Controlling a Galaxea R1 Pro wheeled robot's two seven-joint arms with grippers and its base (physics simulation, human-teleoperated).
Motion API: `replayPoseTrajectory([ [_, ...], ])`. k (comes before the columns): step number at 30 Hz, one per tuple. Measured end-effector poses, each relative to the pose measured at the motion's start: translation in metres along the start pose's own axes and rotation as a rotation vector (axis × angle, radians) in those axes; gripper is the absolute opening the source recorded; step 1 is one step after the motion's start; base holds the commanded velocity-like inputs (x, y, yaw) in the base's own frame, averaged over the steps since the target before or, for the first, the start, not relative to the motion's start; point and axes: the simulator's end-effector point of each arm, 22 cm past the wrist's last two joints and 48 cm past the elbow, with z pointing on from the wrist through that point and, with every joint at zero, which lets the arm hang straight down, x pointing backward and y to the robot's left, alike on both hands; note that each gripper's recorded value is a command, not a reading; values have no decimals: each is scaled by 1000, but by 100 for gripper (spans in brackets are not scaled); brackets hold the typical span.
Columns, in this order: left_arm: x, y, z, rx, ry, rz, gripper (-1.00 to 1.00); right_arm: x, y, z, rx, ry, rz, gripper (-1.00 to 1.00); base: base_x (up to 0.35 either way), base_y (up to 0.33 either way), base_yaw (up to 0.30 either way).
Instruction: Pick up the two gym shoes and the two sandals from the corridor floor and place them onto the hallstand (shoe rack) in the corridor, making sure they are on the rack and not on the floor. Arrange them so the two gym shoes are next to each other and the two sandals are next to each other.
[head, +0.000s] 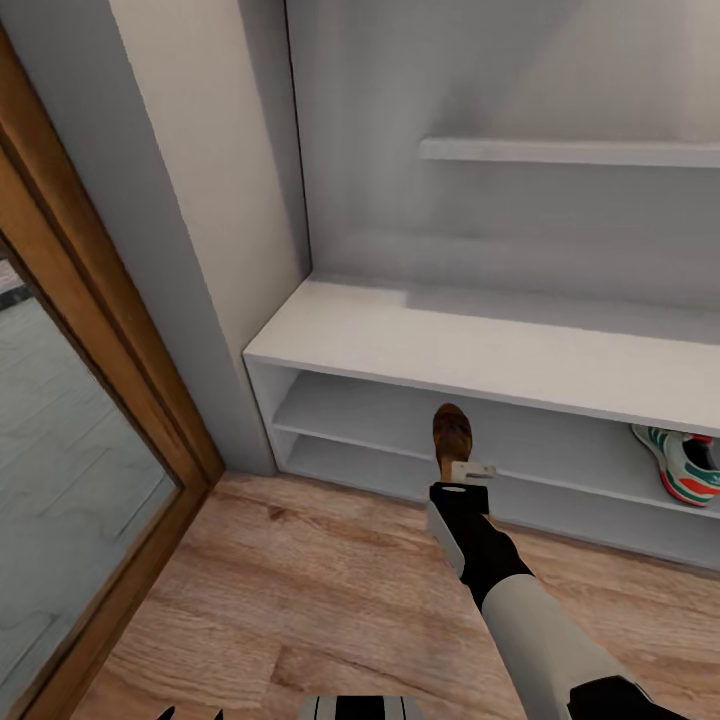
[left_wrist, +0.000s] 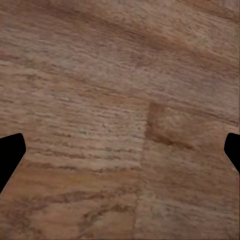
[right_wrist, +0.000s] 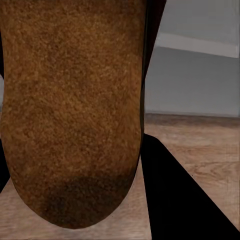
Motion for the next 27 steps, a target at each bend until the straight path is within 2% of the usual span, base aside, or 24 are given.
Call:
replayPoseTrajectory([
  [5,0,0,0,0,0,0,100,0,0,0,0,0,0,-100,312,-118,-24],
  [14,0,0,0,0,0,0,100,0,0,0,0,1,1,-100,283,-120,-163],
  [27,0,0,0,0,0,0,100,0,0,0,0,0,-1,-100,48,-17,-15],
])
